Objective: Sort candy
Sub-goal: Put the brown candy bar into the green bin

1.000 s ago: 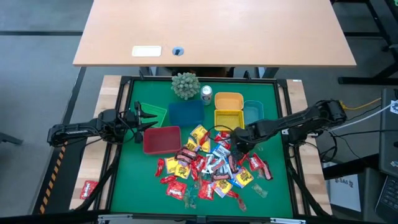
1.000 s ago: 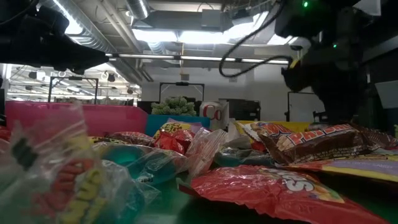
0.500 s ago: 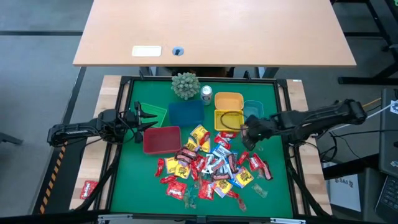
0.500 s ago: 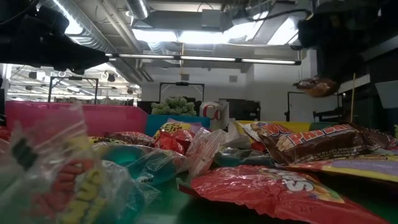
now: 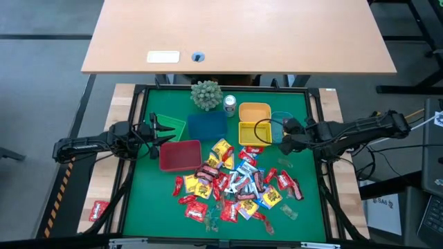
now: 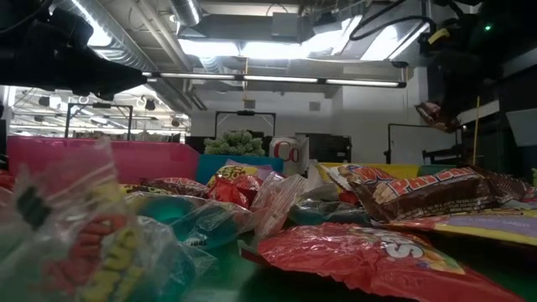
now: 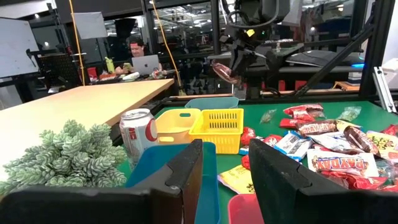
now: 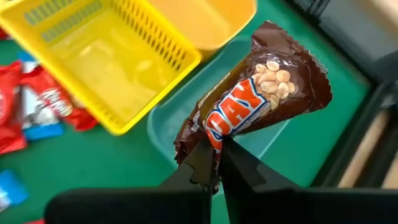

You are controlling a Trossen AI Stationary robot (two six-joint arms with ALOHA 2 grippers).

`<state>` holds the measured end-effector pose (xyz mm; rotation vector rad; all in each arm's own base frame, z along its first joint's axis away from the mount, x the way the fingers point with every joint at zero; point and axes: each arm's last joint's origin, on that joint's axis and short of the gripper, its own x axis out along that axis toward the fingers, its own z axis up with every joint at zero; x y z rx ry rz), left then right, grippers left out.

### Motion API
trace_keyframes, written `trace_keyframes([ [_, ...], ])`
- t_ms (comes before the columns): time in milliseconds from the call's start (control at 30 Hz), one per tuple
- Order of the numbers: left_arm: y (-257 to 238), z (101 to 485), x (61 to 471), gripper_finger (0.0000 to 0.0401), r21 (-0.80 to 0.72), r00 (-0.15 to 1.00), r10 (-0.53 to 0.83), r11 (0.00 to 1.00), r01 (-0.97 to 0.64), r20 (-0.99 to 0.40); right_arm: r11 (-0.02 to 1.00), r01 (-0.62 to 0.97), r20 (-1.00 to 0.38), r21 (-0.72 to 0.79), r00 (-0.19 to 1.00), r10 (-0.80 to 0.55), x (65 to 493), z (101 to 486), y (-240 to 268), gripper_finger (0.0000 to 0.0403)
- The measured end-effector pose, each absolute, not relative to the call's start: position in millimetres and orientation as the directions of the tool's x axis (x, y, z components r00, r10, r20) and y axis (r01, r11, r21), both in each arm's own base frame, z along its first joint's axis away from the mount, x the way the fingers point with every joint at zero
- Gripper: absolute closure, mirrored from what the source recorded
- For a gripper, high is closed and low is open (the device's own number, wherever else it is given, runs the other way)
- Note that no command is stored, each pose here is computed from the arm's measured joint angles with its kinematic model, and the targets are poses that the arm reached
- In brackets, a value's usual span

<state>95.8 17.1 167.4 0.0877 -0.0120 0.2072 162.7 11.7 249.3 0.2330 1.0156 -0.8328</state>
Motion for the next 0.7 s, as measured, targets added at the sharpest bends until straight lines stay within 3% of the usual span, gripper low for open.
trace_keyframes([
  [467, 17.1, 167.5, 95.8, 0.0282, 0.086, 0.979, 0.205, 0.975, -0.206, 0.021, 0.701, 0.662, -0.797, -0.264, 0.260, -0.545, 163.1, 249.9, 10.6, 0.0382],
  [700, 17.0, 168.2, 95.9, 0.0282, 0.085, 0.978, 0.204, 0.975, -0.206, 0.029, 0.702, 0.662, -0.797, -0.264, 0.260, -0.545, 163.1, 249.9, 10.6, 0.0312],
])
